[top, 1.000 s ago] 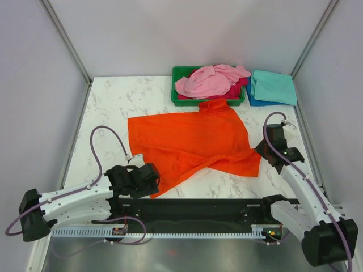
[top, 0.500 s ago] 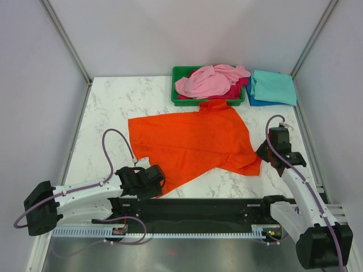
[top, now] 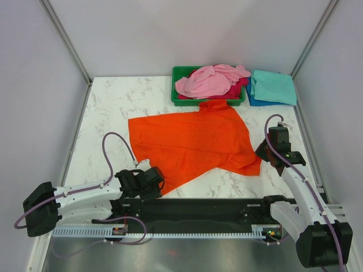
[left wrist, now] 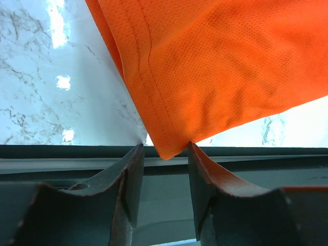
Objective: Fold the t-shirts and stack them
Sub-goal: Flatten the tshirt out
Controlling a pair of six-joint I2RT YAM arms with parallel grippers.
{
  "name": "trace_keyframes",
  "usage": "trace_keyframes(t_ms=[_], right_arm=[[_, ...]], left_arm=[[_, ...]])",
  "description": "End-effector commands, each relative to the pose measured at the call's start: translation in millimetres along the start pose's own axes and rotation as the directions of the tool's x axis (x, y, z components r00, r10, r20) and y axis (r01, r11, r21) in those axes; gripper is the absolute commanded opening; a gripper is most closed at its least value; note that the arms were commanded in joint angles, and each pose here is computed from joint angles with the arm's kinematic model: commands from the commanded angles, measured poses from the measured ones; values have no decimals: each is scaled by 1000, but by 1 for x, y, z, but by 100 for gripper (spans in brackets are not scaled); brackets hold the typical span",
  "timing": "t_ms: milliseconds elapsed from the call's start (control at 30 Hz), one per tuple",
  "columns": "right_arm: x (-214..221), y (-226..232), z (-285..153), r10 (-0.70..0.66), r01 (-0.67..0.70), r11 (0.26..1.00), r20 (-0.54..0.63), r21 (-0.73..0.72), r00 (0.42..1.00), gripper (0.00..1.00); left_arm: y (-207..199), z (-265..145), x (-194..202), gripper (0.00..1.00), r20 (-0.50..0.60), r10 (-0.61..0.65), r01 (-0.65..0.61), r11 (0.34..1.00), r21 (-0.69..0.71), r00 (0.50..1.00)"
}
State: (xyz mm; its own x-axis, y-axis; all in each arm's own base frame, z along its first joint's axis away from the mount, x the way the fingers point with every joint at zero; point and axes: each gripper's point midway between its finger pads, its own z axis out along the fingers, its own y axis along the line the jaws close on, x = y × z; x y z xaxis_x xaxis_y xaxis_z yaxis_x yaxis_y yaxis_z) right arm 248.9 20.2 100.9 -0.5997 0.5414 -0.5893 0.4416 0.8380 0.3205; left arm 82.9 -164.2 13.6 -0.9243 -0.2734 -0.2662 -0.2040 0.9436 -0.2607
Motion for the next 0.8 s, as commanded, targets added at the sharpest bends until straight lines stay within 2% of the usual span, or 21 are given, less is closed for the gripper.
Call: trace_keyframes(t_ms=[0,233,300,400,433,500,567,767], right_arm=[[-7,5,1,-11,11,1000,24,-26,1000,0],[-5,6,2,-15,16,999,16,-33,1000,0],[-3,7,2,-17,18,999,10,-42,1000,0],[1,11,1,-21,21,997,-3,-70,1000,0],[3,13,0,-23,22,996,-13,-87,1000,0],[4,17,-5,-24,22,993,-19,-113,1000,0],[10,24,-10,-29,22,987,-48,-159,998,0],[35,40,-45,-23,-17,948,-121,-317,992,0]], left_arm=[[-11,5,-2,46,18,-20,19,999,50,1000],[-17,7,-9,34,57,-10,7,998,65,998],[-20,5,-14,27,79,-3,-3,997,78,997],[-25,-7,-22,21,107,2,-13,995,99,994],[-27,-12,-24,17,111,2,-14,994,109,994],[-29,-29,-30,2,126,-9,-8,991,136,992],[-33,-47,-37,2,153,-33,3,981,193,988],[-14,-91,-44,2,175,-34,-2,979,203,984]])
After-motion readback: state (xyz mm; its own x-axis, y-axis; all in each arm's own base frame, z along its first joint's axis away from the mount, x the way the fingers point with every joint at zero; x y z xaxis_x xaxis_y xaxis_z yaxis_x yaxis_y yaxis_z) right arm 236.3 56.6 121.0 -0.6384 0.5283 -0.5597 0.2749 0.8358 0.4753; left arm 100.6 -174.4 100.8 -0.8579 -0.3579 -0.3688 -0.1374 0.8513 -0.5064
